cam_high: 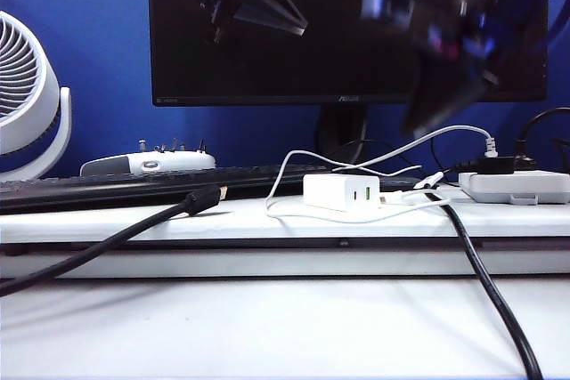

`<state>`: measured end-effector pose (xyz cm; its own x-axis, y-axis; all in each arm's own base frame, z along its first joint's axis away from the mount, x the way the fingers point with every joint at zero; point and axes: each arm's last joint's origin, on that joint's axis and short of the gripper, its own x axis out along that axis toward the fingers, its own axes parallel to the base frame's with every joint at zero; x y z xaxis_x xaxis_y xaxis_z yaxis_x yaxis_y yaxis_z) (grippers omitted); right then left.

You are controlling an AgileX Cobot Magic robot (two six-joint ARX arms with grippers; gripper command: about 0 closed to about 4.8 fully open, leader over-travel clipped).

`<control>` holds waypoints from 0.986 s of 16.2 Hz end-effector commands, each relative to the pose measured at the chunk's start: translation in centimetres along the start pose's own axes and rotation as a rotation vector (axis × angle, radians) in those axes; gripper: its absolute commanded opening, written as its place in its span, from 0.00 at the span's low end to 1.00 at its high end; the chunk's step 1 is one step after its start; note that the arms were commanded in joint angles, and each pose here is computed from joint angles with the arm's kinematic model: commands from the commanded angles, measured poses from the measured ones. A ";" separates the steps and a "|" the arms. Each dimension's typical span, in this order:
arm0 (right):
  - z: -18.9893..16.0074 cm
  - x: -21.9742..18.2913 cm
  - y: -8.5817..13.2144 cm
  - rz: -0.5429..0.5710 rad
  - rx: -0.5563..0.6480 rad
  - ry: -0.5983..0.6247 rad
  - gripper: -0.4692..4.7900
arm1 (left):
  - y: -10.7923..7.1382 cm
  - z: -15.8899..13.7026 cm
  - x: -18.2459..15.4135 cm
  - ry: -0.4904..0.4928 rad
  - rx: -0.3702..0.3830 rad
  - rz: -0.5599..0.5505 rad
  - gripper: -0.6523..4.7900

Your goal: Pick up the Type-C charging cable and the charging base, insert one end of the Type-C charger into the corresponding slot on the base, and finally place the plugged-in charger back on the table.

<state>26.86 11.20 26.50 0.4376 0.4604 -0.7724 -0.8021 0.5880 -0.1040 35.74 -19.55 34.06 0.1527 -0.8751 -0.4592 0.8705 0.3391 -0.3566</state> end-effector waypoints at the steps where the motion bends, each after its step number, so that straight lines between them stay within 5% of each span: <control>1: 0.6 1.3 -0.1 -0.062 -0.088 0.016 0.43 | -0.6 0.5 -0.8 -0.019 0.018 0.004 0.21; 16: -0.1 6.4 -1.4 -0.062 -0.080 0.061 0.36 | -1.0 0.7 -1.4 -0.031 0.028 0.007 0.21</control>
<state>30.54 13.16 21.53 0.4554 0.3775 -0.8063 -0.8059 0.5598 -0.1930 35.14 -19.07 35.20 0.1697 -0.8785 -0.4467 0.8770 0.3414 -0.3382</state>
